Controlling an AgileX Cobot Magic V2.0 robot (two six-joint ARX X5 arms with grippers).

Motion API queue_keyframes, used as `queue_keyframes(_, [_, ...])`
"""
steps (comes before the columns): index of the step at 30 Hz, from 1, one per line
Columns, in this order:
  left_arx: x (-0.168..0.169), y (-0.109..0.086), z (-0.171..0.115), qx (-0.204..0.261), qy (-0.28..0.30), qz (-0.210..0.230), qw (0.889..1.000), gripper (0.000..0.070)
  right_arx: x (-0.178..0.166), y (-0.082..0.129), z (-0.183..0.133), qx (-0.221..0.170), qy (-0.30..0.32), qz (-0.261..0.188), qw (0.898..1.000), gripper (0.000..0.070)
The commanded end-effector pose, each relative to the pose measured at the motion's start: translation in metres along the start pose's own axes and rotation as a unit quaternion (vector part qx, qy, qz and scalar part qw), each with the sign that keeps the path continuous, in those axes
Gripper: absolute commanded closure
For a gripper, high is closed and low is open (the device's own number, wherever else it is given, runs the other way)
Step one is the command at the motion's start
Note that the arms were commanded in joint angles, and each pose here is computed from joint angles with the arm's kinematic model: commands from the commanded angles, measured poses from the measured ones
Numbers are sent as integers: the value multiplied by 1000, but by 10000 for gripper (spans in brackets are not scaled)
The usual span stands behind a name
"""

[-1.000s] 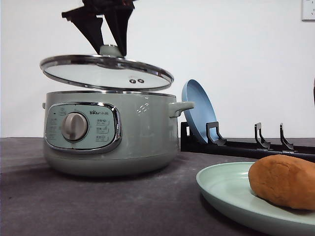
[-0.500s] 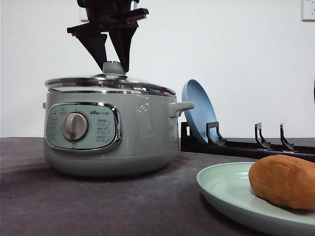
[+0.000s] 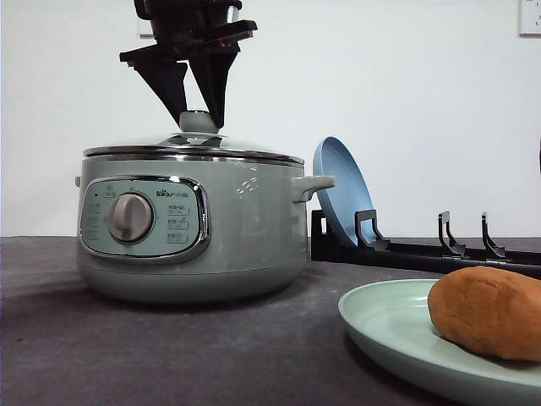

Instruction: Transfer potato from steamer to green plate

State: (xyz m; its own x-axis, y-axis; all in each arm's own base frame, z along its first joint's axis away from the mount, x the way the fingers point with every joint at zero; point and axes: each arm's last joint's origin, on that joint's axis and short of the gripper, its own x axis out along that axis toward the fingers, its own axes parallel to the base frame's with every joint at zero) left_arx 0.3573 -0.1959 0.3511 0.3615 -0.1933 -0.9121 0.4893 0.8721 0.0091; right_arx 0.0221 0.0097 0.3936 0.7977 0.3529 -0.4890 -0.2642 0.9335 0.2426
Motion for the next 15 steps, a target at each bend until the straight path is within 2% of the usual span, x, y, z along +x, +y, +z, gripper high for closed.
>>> queue_keyframes(1, [5,-4,8,20,-16,-2,1000,700,-3,1,4,-5,-10,5,1000,59])
queue_keyframes(9, [5,-4,8,20,-15,-5,1000,700,-3,1,4,-5,-10,5,1000,58])
queue_keyframes(15, [12,-3,3,10,6,-37,999,700,-3,1,4,-5,-10,5,1000,58])
